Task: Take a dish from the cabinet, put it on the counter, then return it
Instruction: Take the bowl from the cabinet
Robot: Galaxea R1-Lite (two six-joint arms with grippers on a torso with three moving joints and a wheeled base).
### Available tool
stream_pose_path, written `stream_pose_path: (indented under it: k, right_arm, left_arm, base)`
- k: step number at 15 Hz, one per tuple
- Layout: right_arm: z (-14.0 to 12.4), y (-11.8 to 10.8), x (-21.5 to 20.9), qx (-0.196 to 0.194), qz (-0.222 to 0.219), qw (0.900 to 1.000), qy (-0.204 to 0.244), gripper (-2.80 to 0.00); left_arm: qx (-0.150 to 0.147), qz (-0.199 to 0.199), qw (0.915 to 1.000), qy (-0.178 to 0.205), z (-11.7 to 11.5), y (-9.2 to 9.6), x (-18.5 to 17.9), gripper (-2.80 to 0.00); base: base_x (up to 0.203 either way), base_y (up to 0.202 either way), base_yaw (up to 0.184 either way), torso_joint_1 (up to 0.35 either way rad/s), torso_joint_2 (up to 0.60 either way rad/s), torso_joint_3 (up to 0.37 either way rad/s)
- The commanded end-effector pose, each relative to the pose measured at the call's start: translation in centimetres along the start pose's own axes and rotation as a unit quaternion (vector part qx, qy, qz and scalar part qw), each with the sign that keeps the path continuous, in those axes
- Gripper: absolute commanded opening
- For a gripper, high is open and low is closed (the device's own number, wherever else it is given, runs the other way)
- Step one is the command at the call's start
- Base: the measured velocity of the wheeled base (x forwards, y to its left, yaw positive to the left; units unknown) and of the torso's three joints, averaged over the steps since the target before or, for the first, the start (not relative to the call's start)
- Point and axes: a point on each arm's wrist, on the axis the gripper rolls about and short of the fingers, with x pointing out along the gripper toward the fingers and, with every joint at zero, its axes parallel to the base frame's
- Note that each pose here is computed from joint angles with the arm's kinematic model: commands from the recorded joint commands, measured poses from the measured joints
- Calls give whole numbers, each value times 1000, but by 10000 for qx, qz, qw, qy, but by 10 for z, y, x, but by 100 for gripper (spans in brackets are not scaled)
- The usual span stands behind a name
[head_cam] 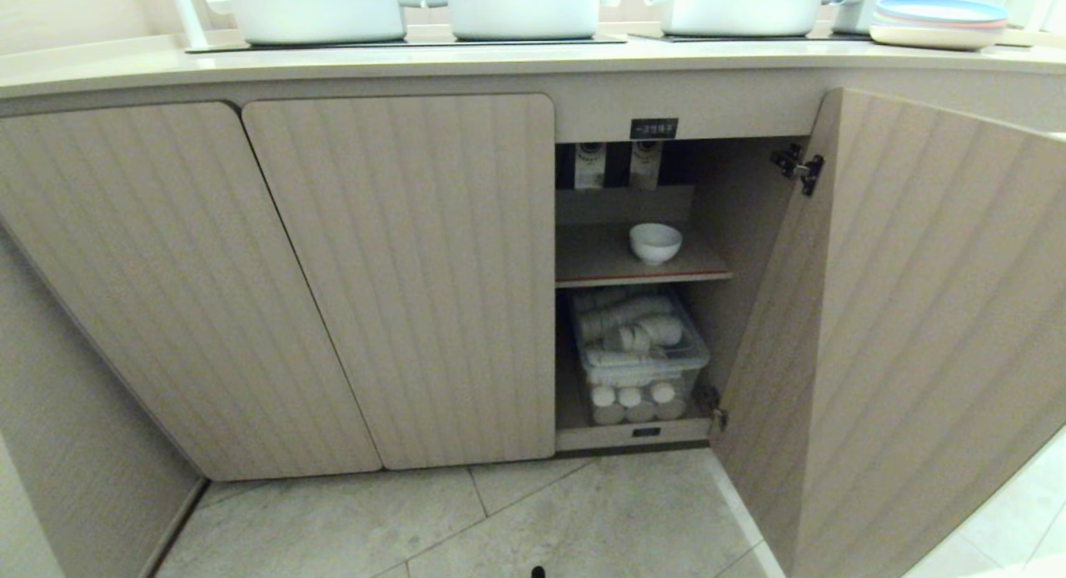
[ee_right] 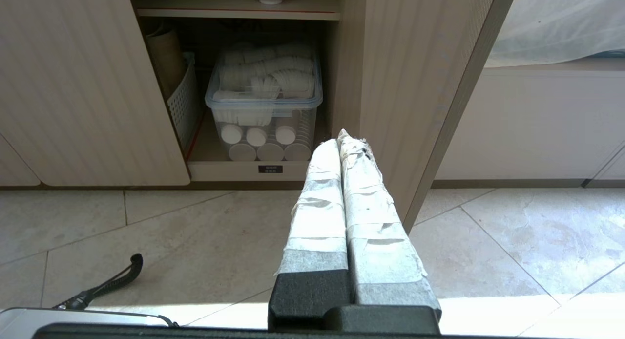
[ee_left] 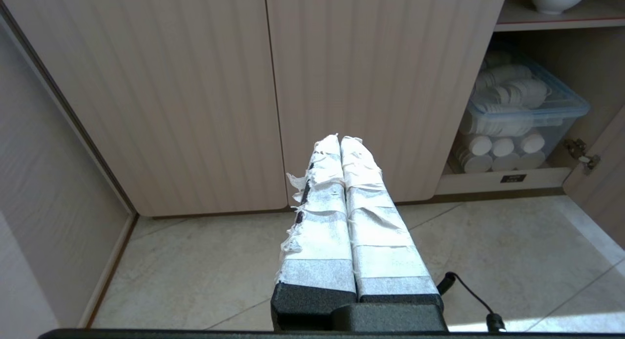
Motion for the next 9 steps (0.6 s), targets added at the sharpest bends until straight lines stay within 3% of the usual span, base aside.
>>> stream_pose_path:
  k: [1,9]
  right_arm:
    - [0,0,0,-3,4,10000,2,-280]
    - [0,0,0,-3,4,10000,2,-280]
  left_arm:
    - [-7,0,10000,-6,0,0,0,-280]
    - [1,0,10000,-1,0,0,0,-280]
  base:
    - [0,0,0,0,0,0]
    - [0,0,0,0,0,0]
